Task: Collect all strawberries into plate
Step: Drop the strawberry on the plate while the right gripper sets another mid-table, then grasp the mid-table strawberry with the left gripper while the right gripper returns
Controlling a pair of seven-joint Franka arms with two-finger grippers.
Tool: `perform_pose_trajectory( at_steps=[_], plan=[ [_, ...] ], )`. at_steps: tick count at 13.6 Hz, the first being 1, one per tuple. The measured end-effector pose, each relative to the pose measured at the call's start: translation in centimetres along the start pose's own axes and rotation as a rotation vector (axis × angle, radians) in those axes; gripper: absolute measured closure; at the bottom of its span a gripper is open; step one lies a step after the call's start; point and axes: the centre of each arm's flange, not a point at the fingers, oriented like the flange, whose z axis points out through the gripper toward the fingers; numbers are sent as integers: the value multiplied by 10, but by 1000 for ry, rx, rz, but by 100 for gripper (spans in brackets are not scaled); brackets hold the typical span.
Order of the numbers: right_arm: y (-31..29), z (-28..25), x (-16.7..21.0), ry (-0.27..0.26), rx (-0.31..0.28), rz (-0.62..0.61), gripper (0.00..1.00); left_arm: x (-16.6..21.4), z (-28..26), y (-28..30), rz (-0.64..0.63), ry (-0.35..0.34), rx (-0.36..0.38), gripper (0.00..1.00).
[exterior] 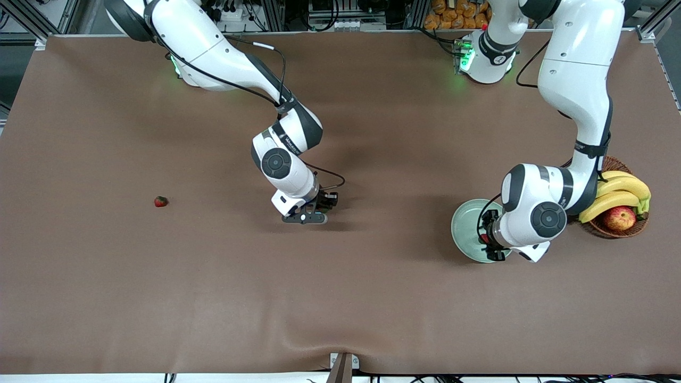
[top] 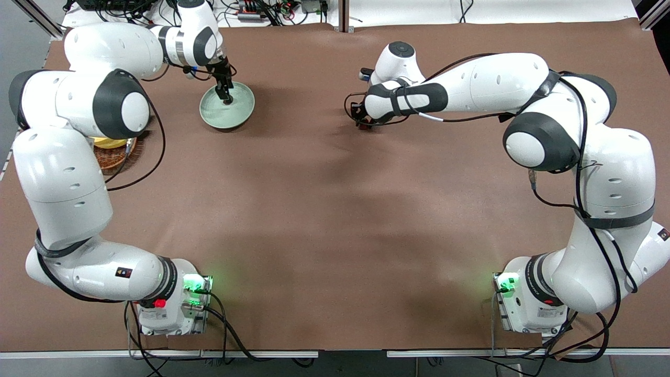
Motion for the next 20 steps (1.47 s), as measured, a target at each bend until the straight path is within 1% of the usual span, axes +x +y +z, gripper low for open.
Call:
perform_pose_trajectory(
  at_steps=[2, 3, 4, 6, 8, 9, 10, 11, 13, 15, 16, 17, 18, 20],
  plan=[
    [3, -9, 11, 20, 8, 15, 20, -38, -12, -7, 55, -15, -24, 1],
    [7, -18, 22, 32, 14, 31, 11, -62, -17, -12, 90, -20, -35, 0],
    [16, -32, 35, 31, 12, 51, 1, -90, -21, -20, 128, -24, -44, 0],
    [41, -78, 63, -8, -12, 103, 0, -142, -30, -36, 202, -31, -64, 0],
    [83, -137, 90, -55, -39, 152, 0, -196, -39, -55, 274, -40, -86, 0],
    [109, -157, 98, -84, -54, 152, 0, -221, -39, -65, 305, -44, -93, 0],
    [138, -168, 105, -128, -70, 138, 0, -246, -38, -75, 332, -47, -98, 0],
    [169, -173, 111, -167, -81, 125, 0, -271, -37, -85, 355, -54, -107, 0],
    [240, -173, 124, -216, -87, 98, 0, -322, -32, -105, 415, -69, -129, 0],
    [314, -173, 131, -250, -72, 42, 0, -368, -19, -125, 478, -98, -177, 0],
    [346, -174, 131, -267, -69, 28, 0, -385, -12, -132, 506, -118, -211, 0],
    [373, -175, 130, -278, -79, 21, 0, -398, -3, -139, 541, -135, -243, 0],
    [393, -177, 130, -283, -107, 2, 0, -406, 4, -145, 583, -143, -264, 0],
    [415, -178, 128, -295, -173, -45, 0, -416, 15, -153, 680, -141, -283, 0]
  ],
)
